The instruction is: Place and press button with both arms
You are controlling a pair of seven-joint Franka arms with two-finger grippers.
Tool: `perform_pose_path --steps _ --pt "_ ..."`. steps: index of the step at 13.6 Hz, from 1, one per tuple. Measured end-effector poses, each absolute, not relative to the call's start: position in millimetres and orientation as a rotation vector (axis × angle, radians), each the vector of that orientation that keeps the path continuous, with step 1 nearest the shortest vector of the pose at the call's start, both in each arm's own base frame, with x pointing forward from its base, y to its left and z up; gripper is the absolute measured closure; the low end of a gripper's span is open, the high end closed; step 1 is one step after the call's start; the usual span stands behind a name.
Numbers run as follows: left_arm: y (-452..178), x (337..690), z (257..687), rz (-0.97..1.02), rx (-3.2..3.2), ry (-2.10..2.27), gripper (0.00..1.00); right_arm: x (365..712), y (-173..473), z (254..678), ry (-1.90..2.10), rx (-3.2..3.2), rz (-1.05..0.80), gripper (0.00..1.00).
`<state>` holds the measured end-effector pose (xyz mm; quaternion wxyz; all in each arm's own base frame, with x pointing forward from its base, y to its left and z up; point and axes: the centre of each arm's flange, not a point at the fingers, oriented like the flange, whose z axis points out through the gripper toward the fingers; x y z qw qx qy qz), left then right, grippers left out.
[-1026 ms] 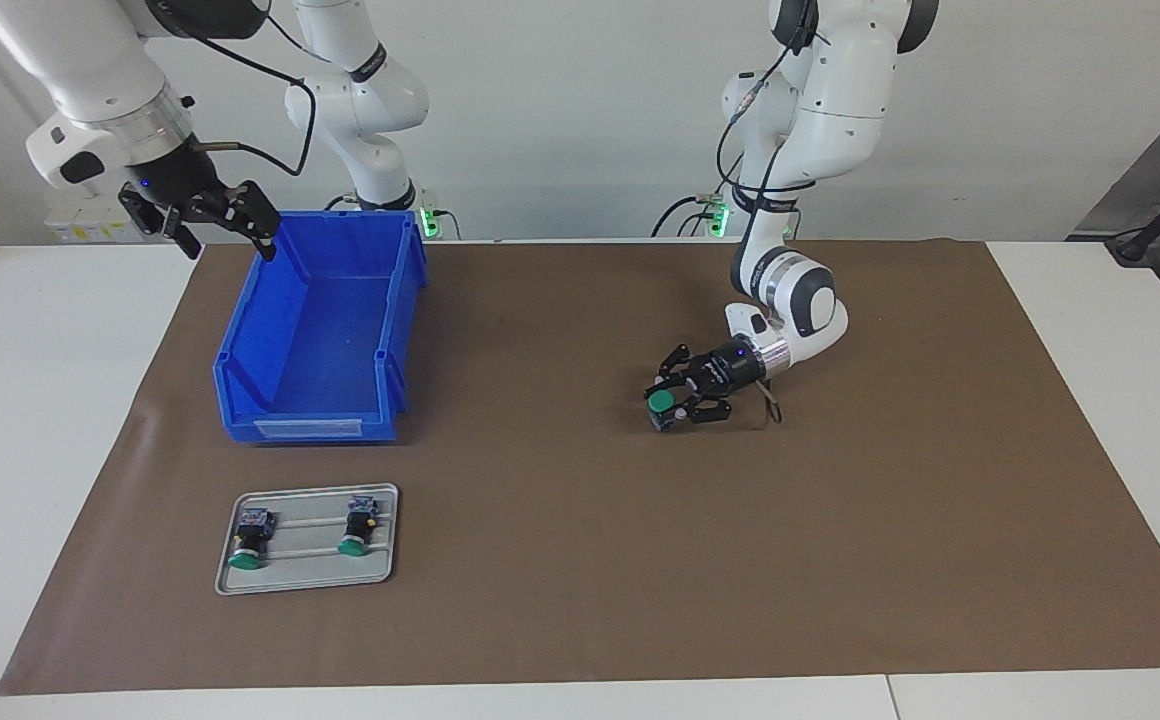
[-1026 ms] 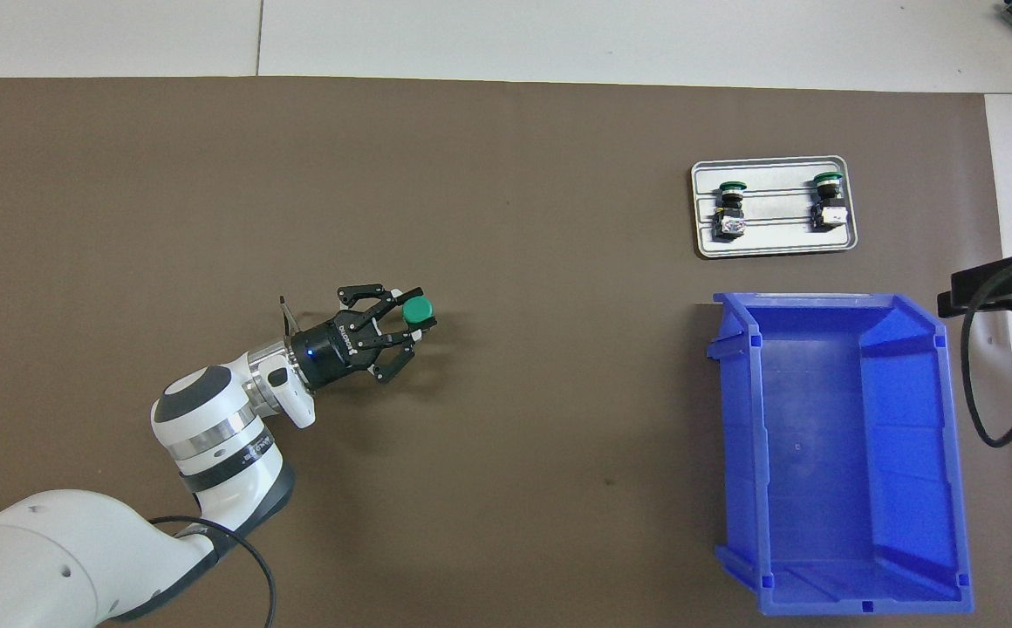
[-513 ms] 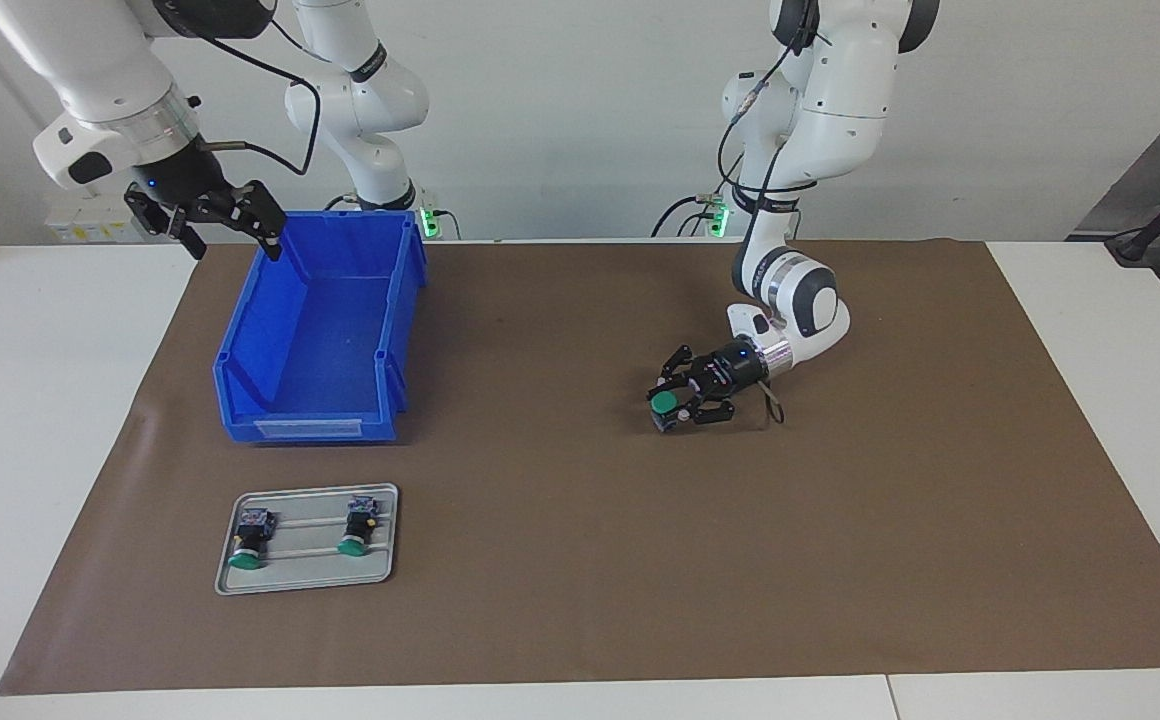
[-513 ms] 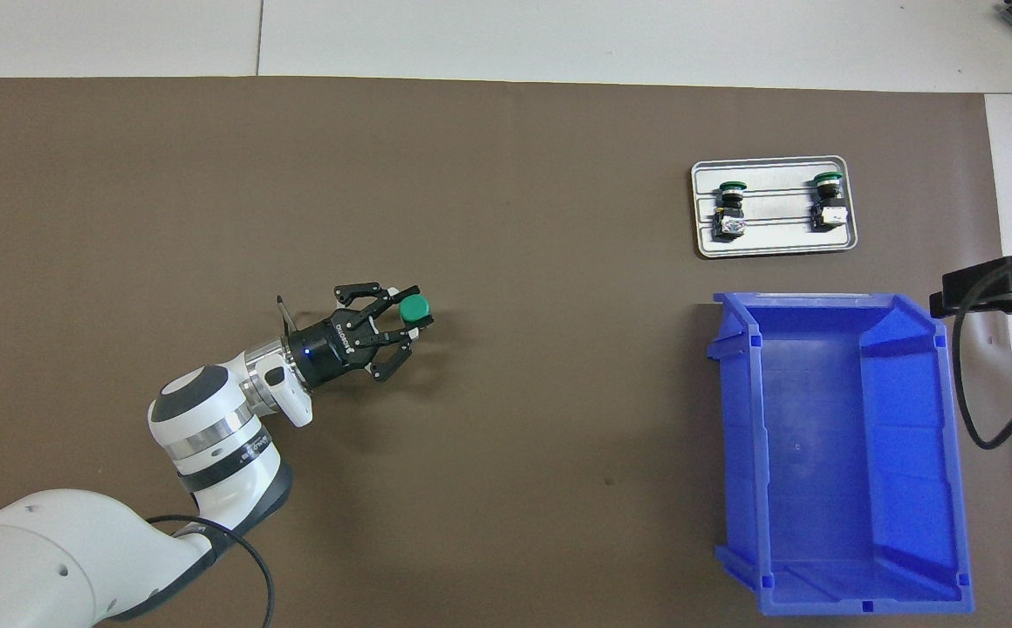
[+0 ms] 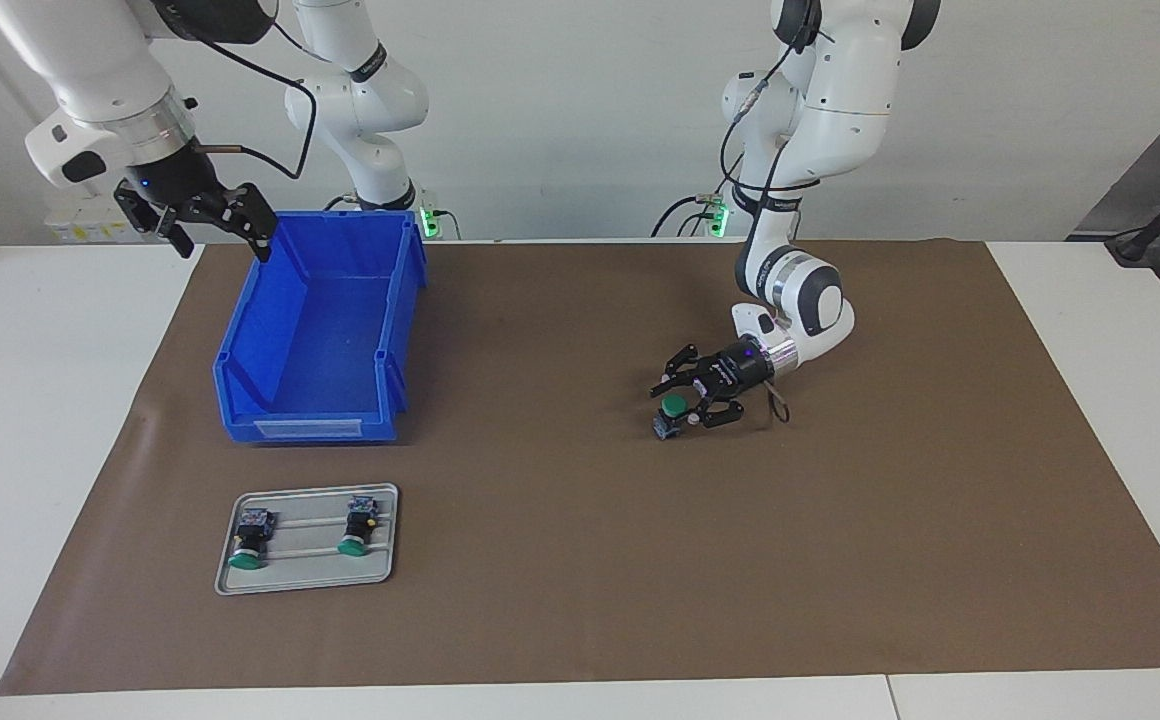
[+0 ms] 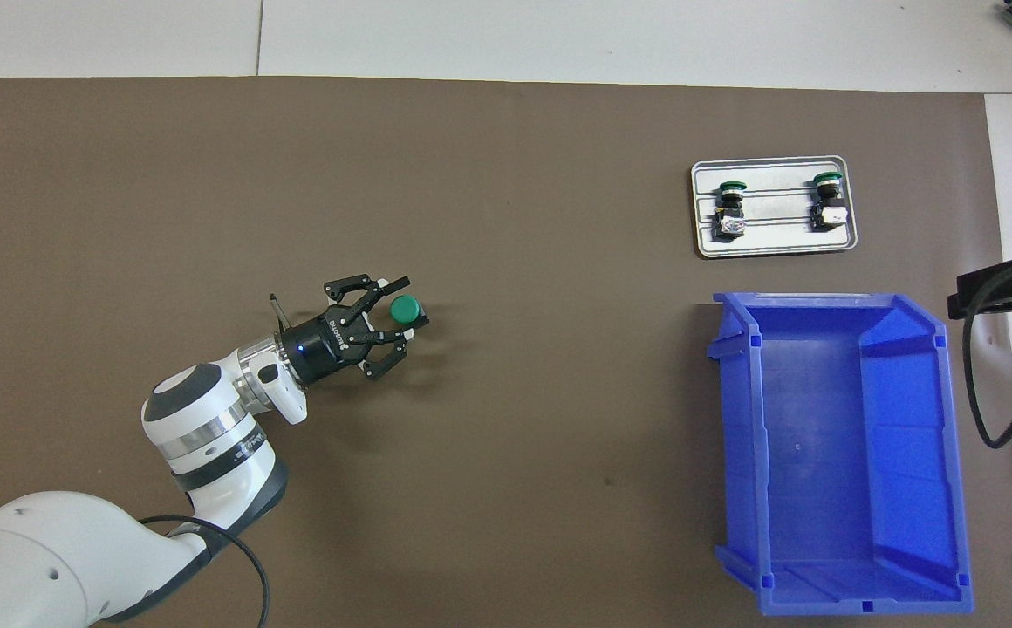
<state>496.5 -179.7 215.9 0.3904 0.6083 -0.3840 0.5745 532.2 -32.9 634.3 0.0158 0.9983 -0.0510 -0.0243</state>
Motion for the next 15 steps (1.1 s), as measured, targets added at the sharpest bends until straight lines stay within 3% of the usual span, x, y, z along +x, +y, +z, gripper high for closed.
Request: perform_pose_path --steps 1,3,12,15 --pt "-179.4 496.7 216.3 1.460 1.546 -0.974 0.34 532.3 -32.7 634.4 -0.157 3.102 -0.075 0.00" --pt "-176.3 498.2 217.7 1.459 1.552 -0.960 0.33 532.3 -31.7 634.4 -0.153 3.098 -0.075 0.00" --pt "-160.3 514.9 263.9 1.390 1.673 -0.896 0.33 532.1 -32.4 634.9 -0.153 3.091 -0.073 0.00" --pt "-157.7 532.1 298.0 1.340 1.788 -0.907 0.33 532.1 -32.3 634.9 -0.153 3.091 -0.073 0.00"
